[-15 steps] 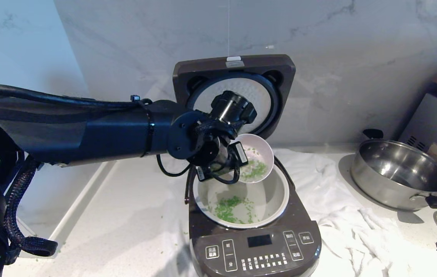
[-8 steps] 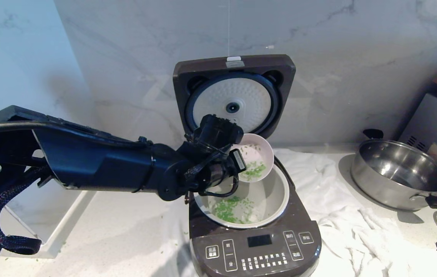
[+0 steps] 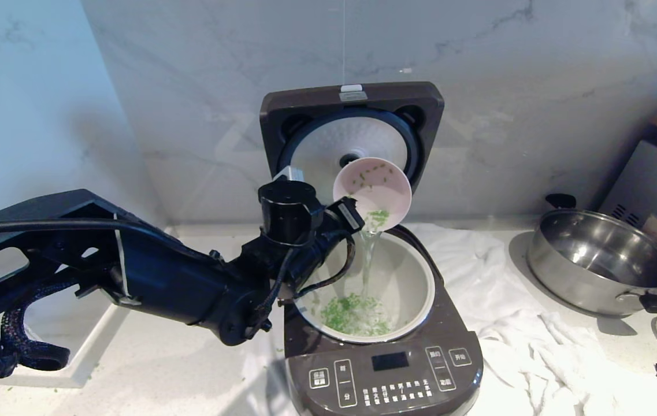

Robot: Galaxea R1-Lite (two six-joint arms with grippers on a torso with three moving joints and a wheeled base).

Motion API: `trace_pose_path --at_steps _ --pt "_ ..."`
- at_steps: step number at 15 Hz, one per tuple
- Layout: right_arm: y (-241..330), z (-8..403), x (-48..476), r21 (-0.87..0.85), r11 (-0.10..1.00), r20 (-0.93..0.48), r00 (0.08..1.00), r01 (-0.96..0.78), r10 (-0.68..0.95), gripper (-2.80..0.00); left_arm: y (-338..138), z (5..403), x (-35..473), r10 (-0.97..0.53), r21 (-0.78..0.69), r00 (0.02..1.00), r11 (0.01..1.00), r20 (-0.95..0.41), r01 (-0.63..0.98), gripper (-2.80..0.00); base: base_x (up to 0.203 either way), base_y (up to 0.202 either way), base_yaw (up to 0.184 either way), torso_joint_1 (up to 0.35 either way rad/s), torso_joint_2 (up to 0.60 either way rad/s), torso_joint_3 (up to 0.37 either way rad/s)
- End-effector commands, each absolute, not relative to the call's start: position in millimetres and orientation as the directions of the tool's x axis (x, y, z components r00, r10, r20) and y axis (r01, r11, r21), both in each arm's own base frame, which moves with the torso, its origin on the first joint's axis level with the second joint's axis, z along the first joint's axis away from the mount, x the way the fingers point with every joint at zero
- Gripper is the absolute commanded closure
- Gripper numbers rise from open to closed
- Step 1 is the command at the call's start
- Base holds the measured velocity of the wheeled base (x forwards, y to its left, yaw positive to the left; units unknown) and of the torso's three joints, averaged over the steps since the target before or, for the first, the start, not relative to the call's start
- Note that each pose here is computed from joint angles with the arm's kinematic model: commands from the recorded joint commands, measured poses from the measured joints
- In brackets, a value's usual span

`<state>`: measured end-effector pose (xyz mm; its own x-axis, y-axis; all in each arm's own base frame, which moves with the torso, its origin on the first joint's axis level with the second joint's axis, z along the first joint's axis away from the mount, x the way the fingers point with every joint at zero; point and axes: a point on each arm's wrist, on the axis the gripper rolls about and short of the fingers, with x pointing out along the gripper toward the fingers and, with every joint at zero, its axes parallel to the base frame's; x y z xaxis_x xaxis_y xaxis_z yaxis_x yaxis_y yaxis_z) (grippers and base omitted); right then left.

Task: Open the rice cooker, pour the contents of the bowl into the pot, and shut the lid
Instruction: Pour the water from the bowl into the rice cooker

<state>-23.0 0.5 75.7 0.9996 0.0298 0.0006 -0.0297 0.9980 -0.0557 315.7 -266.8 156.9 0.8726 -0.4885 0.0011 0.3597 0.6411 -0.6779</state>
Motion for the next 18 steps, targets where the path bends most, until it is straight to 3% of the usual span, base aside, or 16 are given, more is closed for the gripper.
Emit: trace_pose_path --at_steps 1,18 --pt "1 76 -23 -0.057 0.998 -0.002 1.0 -0.031 0.031 0.0 -266 149 319 -0.481 -0.681 0.877 0.642 0.002 0.353 0.0 0.0 0.0 0.0 0.0 0.0 0.0" --pt "1 76 -23 -0.057 0.998 -0.002 1.0 -0.031 0.031 0.0 -253 154 319 -0.49 -0.692 0.858 0.567 0.155 0.448 0.0 0.0 0.0 0.0 0.0 0.0 0.0"
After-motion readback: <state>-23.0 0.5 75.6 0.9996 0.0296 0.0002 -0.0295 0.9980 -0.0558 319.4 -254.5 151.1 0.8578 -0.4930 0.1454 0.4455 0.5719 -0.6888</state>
